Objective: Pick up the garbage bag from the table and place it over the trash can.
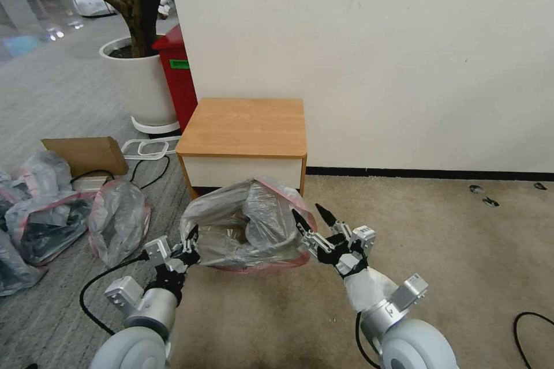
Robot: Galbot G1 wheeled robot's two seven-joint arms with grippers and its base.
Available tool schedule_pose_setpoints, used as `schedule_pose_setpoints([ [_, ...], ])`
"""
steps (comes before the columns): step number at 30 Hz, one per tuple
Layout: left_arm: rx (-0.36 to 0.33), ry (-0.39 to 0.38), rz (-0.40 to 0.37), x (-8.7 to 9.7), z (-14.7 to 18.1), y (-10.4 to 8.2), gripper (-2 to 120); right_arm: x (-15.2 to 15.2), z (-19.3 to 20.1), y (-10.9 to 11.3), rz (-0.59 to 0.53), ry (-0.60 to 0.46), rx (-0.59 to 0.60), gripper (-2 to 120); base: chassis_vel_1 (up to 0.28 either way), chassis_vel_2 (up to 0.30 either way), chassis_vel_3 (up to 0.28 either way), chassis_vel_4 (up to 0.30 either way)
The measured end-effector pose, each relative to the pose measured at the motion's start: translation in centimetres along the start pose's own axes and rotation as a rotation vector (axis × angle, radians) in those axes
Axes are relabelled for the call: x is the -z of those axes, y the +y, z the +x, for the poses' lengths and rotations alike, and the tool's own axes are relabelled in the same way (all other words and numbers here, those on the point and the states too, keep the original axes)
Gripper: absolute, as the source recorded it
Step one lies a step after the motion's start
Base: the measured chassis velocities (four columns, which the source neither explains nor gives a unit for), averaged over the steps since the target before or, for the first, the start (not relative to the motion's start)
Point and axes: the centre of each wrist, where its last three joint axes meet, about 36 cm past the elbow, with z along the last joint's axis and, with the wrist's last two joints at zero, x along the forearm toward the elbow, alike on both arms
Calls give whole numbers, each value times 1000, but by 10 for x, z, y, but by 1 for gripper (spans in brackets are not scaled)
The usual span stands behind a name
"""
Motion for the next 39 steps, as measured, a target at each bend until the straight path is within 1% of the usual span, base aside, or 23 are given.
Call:
schedule_pose_setpoints([
  [1,3,3,-2,-1,0,1,0,-1,-1,0,-5,-1,1,44,0,0,0,0],
  [3,6,5,-3,-2,0,1,0,-2,-2,0,-7,-2,2,43,0,0,0,0],
  [5,8,12,-7,-5,1,2,0,-3,-3,1,-12,-6,5,31,0,0,0,0],
  [8,13,15,-13,-10,0,4,0,-3,-4,2,-15,-12,11,20,0,0,0,0],
  [9,13,15,-13,-10,0,4,0,-3,-4,2,-15,-12,11,20,0,0,0,0],
  [12,11,18,-13,-12,0,5,0,-4,-5,1,-14,-17,10,7,0,0,0,0],
  [13,9,19,-13,-12,1,4,0,-4,-6,0,-12,-17,10,0,0,0,0,0],
  [20,-5,10,-12,-10,3,1,0,-4,-7,-2,-5,-19,9,0,0,0,0,0],
  [24,-21,10,-13,-10,6,-1,0,-3,-9,-3,1,-24,4,0,0,0,0,0],
  [26,-41,9,-13,-10,7,-3,0,-1,-12,-5,11,-30,-14,0,0,0,0,0],
  [29,-53,9,-14,-11,8,-3,0,2,-14,-8,22,-36,-32,0,0,0,0,0],
  [33,-72,6,-14,-12,10,-5,0,4,-17,-18,63,-31,-65,0,0,0,0,0],
  [39,-88,7,-13,-13,12,-8,0,5,-22,-27,91,-22,-94,0,0,0,0,0],
])
